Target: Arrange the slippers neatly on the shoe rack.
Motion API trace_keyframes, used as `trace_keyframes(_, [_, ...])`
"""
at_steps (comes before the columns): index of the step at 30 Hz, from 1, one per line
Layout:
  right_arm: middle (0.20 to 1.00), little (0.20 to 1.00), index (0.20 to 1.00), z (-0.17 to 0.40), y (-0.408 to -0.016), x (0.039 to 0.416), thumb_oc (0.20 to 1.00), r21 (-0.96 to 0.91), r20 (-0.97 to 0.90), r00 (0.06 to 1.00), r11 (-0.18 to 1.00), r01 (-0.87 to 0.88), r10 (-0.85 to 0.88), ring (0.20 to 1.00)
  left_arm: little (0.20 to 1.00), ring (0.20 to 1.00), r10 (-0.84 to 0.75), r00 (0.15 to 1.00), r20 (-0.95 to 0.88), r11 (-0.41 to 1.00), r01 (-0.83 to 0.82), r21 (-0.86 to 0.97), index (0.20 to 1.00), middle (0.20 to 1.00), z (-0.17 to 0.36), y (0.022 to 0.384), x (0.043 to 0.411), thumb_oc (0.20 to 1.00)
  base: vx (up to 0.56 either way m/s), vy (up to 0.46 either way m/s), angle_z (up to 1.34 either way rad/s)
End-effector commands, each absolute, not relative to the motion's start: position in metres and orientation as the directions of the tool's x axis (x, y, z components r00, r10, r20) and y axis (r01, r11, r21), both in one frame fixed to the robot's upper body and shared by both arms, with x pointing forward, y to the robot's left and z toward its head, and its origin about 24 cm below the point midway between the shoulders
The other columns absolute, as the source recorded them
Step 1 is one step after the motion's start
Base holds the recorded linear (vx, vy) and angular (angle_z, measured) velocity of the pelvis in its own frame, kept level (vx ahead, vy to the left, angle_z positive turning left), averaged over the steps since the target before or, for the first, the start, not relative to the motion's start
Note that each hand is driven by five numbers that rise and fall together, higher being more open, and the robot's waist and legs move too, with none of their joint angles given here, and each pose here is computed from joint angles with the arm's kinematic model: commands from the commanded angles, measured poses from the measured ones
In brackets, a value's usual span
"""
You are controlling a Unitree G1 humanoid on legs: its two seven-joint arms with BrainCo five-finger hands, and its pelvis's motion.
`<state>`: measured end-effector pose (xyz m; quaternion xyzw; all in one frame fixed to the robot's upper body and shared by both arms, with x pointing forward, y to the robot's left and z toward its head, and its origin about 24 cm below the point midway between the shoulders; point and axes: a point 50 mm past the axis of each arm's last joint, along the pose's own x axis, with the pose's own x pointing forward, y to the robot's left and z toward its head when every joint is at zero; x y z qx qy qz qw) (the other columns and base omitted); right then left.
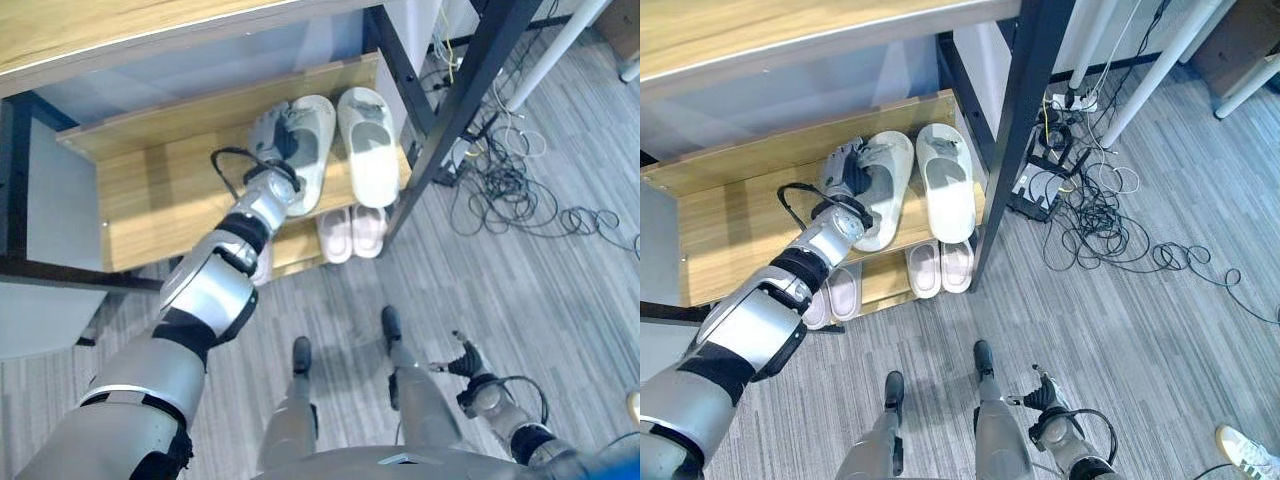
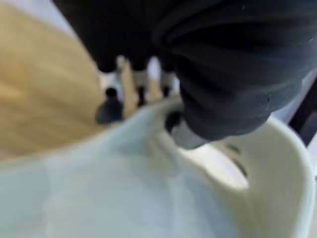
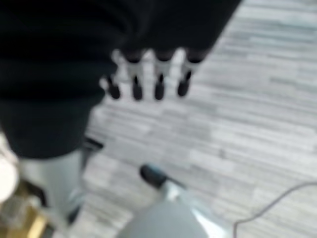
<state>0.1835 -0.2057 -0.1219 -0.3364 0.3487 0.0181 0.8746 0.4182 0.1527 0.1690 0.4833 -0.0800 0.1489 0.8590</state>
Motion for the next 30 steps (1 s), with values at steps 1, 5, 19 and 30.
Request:
trace_keyframes(1, [1.000,1.000,1.000,-0.111,-0.208,0.200,1.000,-0.601,-0.563,0.801,0.766,-0.227,-0.204,1.000,0.200,0.200,0.229,0.863,0.451,0.430,-0.505,0.748,0.200,0.200,0.228,0.168,0.424,0.200,0.00,0.000,0.00])
trace_keyframes(5, [1.000,1.000,1.000,-0.111,-0.205,0.201,1.000,-0.606,-0.556,0.808,0.760,-0.234,-0.194,1.000,0.200,0.200,0.256,0.867,0.427,0.425,-0.498,0.756,0.200,0.200,0.223,0.172,0.424,0.200,0.00,0.000,0.00])
trace_keyframes(19, [1.000,1.000,1.000,-0.109,-0.210,0.202,1.000,-0.575,-0.559,0.801,0.795,-0.191,-0.212,1.000,1.000,1.000,0.148,0.943,0.298,0.614,-0.323,0.720,1.000,1.000,0.184,0.110,0.421,1.000,0.01,-0.016,0.06])
trace_keyframes(30, [1.000,1.000,1.000,-0.123,-0.214,0.183,1.000,-0.545,-0.631,0.734,0.817,-0.189,-0.252,1.000,1.000,1.000,0.176,0.932,0.317,0.689,-0.346,0.637,1.000,1.000,0.195,0.113,0.422,1.000,0.00,-0.023,0.10])
